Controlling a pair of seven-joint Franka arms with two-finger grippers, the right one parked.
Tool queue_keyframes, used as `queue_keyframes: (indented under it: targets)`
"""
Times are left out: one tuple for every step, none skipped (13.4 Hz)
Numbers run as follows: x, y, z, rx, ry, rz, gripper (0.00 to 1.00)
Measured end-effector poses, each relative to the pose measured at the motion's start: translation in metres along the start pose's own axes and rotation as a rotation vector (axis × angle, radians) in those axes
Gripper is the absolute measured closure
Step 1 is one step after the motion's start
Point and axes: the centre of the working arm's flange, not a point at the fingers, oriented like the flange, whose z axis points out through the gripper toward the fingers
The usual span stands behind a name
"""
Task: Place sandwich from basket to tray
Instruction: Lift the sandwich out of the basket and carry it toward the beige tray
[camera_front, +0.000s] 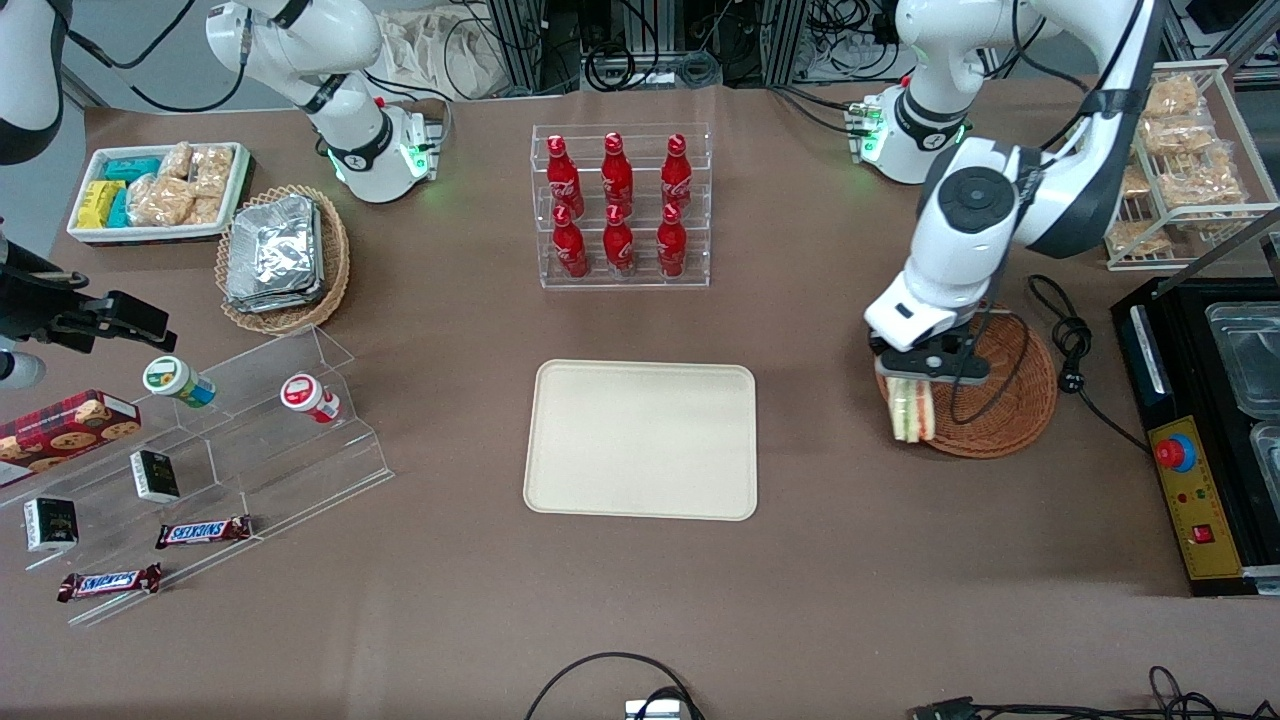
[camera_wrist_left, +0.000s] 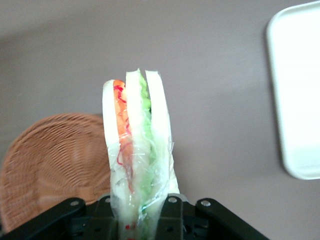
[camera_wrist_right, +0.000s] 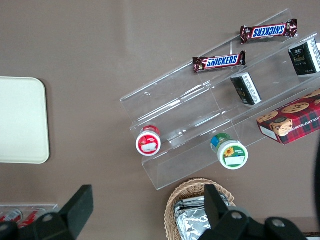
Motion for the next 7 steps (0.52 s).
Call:
queue_keyframes:
  targets:
    - [0.008,0.019,0.002,-0.022,-0.002,-0.006,0.82]
    - [0.016,0.036,0.005,-0.044,-0.009,-0.013,0.82]
    - [0.022,0.048,0.009,-0.063,-0.016,-0.018,0.82]
    - [0.028,0.054,0.013,-0.080,-0.021,-0.023,0.82]
    - [0.034,0.059,0.016,-0.094,-0.024,-0.026,0.82]
    - [0.039,0.065,0.018,-0.108,-0.024,-0.035,0.82]
    - [0.043,0.071,0.017,-0.117,-0.021,-0.037,0.82]
